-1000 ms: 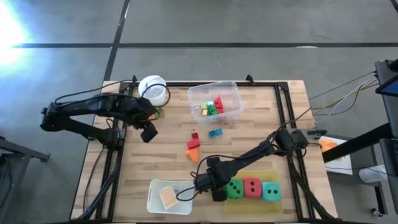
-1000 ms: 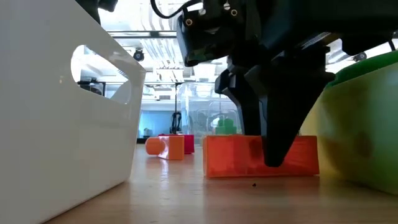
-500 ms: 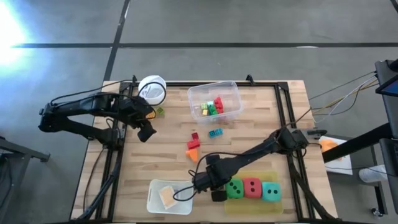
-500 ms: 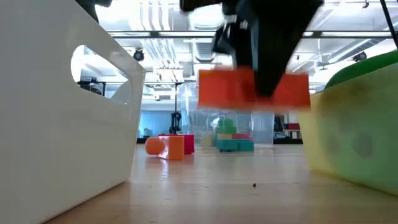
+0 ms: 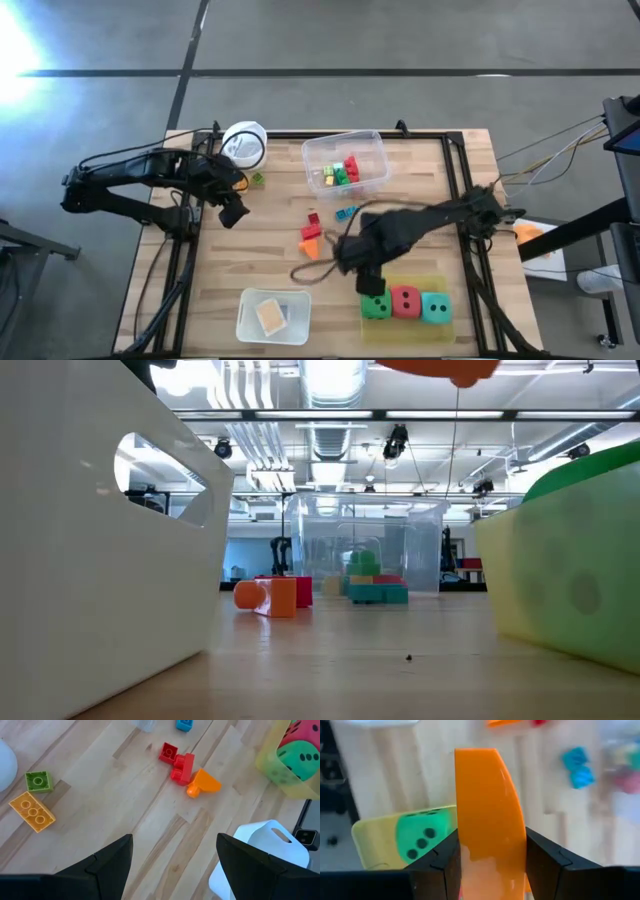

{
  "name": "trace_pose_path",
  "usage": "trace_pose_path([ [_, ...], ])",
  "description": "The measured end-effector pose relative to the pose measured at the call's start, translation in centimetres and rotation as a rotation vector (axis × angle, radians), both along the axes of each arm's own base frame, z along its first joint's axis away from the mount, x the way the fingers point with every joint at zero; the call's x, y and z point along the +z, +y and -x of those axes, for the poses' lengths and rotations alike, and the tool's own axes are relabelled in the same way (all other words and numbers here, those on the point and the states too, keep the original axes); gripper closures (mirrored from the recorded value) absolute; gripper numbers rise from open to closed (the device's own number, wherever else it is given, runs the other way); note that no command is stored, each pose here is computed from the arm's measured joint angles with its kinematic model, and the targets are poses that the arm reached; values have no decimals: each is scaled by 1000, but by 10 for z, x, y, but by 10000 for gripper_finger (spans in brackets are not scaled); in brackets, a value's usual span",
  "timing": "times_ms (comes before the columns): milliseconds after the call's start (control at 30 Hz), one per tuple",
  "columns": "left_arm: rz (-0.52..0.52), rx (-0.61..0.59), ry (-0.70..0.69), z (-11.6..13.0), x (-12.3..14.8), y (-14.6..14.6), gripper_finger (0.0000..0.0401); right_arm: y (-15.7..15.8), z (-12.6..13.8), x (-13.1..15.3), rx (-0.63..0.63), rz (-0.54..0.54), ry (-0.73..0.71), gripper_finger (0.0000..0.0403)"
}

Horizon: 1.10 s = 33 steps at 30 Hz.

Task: Pick & Place Toys
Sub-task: Put the orange game piece into the transparent bin

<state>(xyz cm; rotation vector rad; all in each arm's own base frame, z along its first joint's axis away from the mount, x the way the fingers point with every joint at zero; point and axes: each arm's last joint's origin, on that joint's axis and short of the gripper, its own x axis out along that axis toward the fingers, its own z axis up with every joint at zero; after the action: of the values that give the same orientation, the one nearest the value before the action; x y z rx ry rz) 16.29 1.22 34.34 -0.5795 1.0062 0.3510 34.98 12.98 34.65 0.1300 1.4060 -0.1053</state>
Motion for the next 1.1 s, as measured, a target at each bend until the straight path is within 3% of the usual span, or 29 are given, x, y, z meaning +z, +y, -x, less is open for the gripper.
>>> trace_pose_path([
  [233,0,0,-3,0,0,0,110,-47,30,38,-226,59,-130,246],
  [400,1,4,-2,0,0,0,110,-85,35,45,-553,20,-161,246],
  [500,7,14,-2,0,0,0,110,-105,33,45,-676,9,-169,246],
  [867,25,44,-1,0,0,0,110,-183,30,48,-880,21,-228,246],
  [1100,26,47,-1,0,0,0,110,-225,8,43,-955,-68,-377,246],
])
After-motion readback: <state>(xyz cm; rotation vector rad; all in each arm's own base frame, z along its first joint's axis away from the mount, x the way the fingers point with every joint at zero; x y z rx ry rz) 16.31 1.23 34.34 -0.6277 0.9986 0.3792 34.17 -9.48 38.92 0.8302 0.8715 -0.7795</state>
